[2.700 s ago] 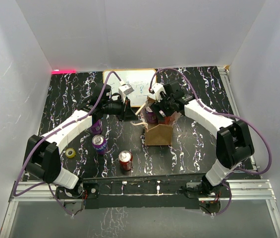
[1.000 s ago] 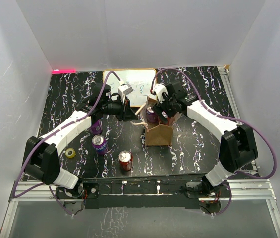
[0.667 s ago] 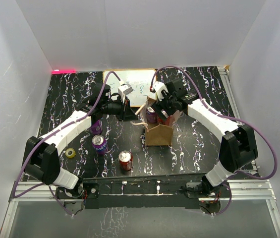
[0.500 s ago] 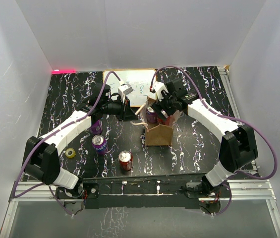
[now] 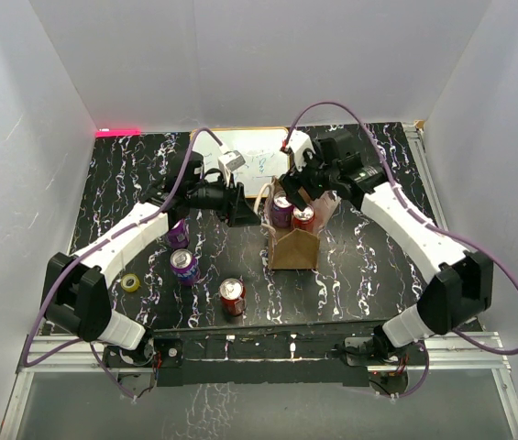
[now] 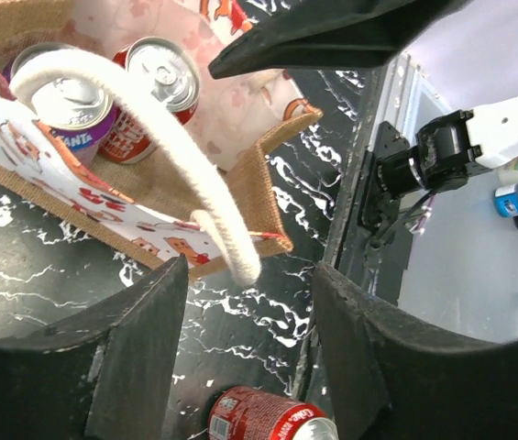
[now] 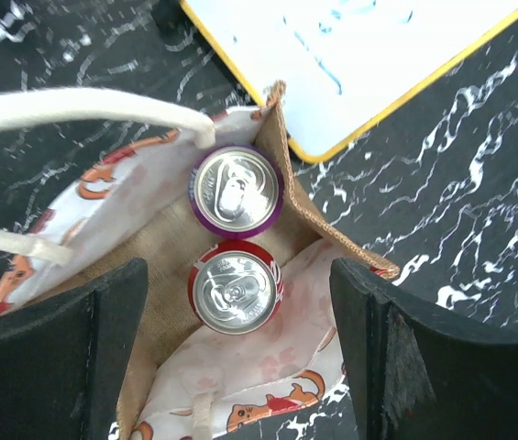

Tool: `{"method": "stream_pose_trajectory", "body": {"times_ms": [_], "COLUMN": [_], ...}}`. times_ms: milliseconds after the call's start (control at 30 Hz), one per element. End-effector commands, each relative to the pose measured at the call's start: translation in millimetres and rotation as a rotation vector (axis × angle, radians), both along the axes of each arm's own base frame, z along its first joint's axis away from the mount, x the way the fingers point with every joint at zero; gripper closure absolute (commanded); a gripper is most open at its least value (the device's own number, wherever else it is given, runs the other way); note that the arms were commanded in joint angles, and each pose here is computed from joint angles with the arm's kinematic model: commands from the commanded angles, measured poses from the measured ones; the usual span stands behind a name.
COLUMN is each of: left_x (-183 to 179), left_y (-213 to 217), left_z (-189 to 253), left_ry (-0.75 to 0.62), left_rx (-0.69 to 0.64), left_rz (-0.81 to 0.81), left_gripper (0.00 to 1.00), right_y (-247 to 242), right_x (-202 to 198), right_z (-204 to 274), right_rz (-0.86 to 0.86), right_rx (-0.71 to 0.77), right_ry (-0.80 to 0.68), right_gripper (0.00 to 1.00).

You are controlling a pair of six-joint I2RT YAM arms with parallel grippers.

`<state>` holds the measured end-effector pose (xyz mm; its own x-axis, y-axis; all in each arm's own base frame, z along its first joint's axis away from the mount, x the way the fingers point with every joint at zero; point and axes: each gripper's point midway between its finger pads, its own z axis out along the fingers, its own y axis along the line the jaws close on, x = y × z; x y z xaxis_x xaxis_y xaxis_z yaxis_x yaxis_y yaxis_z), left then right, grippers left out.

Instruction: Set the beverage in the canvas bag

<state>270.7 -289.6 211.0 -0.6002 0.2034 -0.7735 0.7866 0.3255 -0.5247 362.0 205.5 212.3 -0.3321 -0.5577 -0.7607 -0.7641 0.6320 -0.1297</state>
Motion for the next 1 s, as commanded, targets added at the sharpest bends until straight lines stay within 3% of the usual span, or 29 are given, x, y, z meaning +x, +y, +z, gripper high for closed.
{"method": "stream_pose_trajectory", "body": {"times_ms": [0, 133, 267, 500, 667, 967], "left_x": [-9.3, -7.6, 1.2, 36.6, 42.7, 34.2], "left_y": [-0.7, 15.4, 40.5, 118.0, 173.9, 213.0], "left_z": [42.6, 57.6, 66.8, 44.6, 14.1, -44.1], "left_ry": [-0.066, -0.13, -0.204, -0.365, -0.262, -0.056], "left_rx": [-0.079, -0.065, 0.02, 0.471, 0.657, 0.831], "left_rz": [-0.078, -0.083, -0.02, 0.275, 0.473, 0.515], "left_gripper": [0.39, 0.24, 0.18, 0.11, 0.08, 0.05], "right_y": [12.0, 12.0, 11.2, 3.5, 0.6, -4.8], "right_x": [-7.2, -21.6, -37.7, -47.9, -47.8, -48.6], "right_z": [60.8, 66.1, 75.0, 83.3, 84.3, 86.4], "right_rz": [0.084, 0.111, 0.152, 0.166, 0.162, 0.155], "right_rx": [0.107, 0.134, 0.143, 0.13, 0.137, 0.153], "right_ry": [-0.148, -0.151, -0.144, -0.171, -0.173, -0.171], "right_gripper": [0.18, 0.18, 0.17, 0.17, 0.16, 0.15]}}
